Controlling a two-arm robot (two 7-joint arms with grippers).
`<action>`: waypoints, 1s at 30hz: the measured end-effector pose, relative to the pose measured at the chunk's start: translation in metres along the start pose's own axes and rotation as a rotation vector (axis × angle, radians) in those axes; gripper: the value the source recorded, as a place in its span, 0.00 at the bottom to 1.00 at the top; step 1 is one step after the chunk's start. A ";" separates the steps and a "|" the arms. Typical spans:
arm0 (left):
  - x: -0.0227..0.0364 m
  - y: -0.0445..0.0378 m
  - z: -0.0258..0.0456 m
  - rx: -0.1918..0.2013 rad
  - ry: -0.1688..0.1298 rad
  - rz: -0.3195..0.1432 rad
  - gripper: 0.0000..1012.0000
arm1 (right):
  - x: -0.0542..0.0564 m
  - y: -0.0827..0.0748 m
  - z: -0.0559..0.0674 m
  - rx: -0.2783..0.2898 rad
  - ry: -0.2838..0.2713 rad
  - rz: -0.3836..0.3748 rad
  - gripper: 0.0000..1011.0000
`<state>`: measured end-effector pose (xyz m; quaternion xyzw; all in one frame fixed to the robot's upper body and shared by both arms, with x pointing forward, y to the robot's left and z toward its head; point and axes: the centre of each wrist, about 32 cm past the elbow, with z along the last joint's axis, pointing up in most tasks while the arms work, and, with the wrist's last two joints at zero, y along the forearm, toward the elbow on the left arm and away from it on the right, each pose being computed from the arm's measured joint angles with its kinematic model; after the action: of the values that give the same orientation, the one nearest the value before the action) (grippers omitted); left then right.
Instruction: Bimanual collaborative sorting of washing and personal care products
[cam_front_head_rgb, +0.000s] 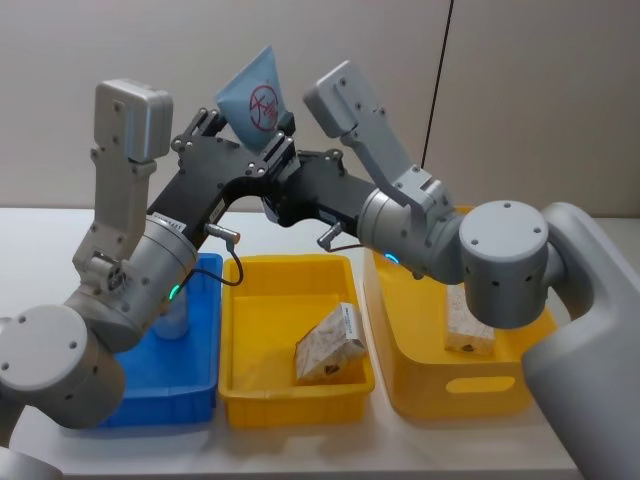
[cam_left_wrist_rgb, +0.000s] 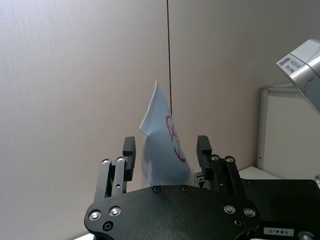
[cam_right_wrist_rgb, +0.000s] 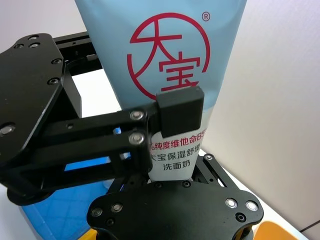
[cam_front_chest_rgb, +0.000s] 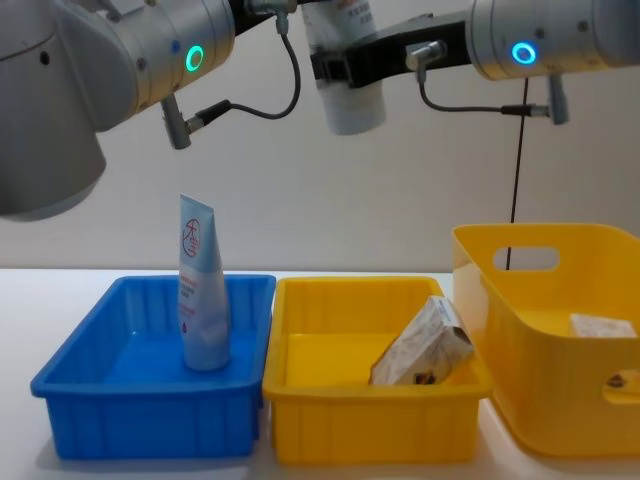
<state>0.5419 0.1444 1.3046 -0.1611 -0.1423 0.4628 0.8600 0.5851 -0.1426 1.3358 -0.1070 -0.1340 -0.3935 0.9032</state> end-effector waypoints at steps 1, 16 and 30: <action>-0.0001 0.0000 0.0000 0.000 0.000 0.000 0.71 | 0.000 0.000 0.000 0.000 0.000 -0.002 0.24; -0.0003 -0.0002 0.0001 -0.001 0.001 -0.001 0.99 | 0.014 -0.025 -0.010 -0.063 0.023 -0.125 0.21; -0.0003 -0.0002 0.0002 -0.002 0.001 -0.001 0.99 | 0.047 -0.059 -0.021 -0.195 0.092 -0.276 0.21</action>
<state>0.5418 0.1441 1.3048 -0.1621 -0.1426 0.4621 0.8602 0.5758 -0.2200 1.3370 -0.1566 -0.0669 -0.5296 0.8310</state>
